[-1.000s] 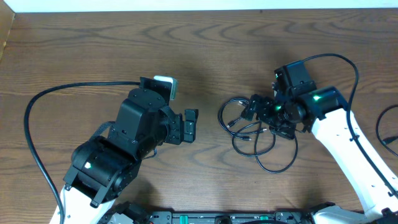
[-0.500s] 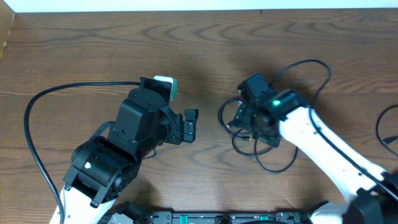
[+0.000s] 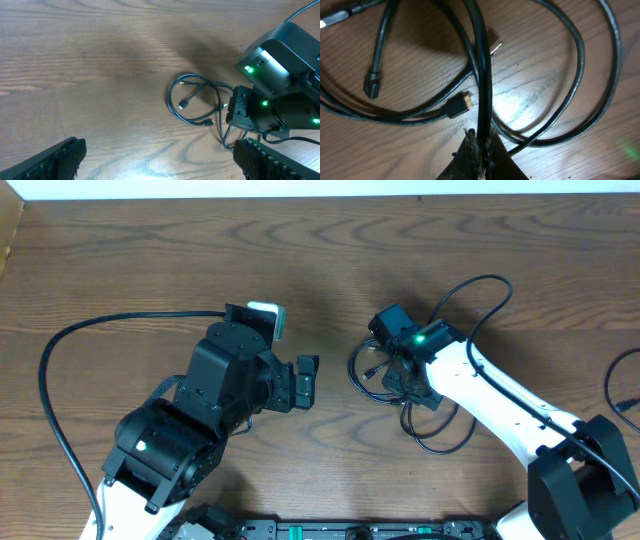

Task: Untangle cables

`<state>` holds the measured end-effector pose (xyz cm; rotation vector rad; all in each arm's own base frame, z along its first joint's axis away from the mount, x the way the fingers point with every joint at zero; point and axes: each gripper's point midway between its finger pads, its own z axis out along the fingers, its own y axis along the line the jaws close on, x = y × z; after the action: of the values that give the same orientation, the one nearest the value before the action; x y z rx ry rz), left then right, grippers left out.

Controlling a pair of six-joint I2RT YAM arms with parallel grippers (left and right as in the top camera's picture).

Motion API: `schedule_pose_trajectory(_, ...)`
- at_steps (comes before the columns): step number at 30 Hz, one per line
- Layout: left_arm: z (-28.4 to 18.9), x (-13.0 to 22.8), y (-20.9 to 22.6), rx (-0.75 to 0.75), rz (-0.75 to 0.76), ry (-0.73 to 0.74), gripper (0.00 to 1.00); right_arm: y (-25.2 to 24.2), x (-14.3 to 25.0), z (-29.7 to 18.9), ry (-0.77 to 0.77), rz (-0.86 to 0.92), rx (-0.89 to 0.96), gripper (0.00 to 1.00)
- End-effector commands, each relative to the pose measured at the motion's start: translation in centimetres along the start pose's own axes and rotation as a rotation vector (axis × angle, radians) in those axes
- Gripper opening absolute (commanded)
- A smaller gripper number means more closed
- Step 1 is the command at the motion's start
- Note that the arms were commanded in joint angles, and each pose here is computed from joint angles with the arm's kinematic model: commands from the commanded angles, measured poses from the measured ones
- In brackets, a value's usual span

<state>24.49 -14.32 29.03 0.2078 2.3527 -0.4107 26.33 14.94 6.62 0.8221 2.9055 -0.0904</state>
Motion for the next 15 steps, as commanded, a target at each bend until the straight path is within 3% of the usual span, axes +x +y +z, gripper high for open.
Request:
schedule_pose_trajectory(1,-0.5,-0.7,0.1,-0.009,-0.005,-0.022,0.99,-0.1,-1.2,-1.8,-0.065,-0.036,-0.027,0.01)
schedule_pose_trajectory(7,-0.5,-0.7,0.1,-0.008,-0.005,-0.022,0.99,1.4,-3.5,-9.2,-0.202,-0.195,-0.202,0.01)
schedule_pose_trajectory(11,-0.5,-0.7,0.1,-0.008,-0.005,-0.022,0.99,1.4,-6.1,-16.9,-0.410,-0.256,-0.332,0.01)
schedule_pose_trajectory(15,-0.5,-0.7,0.1,-0.009,-0.005,-0.022,0.99,-0.5,-8.5,-24.7,-0.639,-0.209,-0.424,0.01)
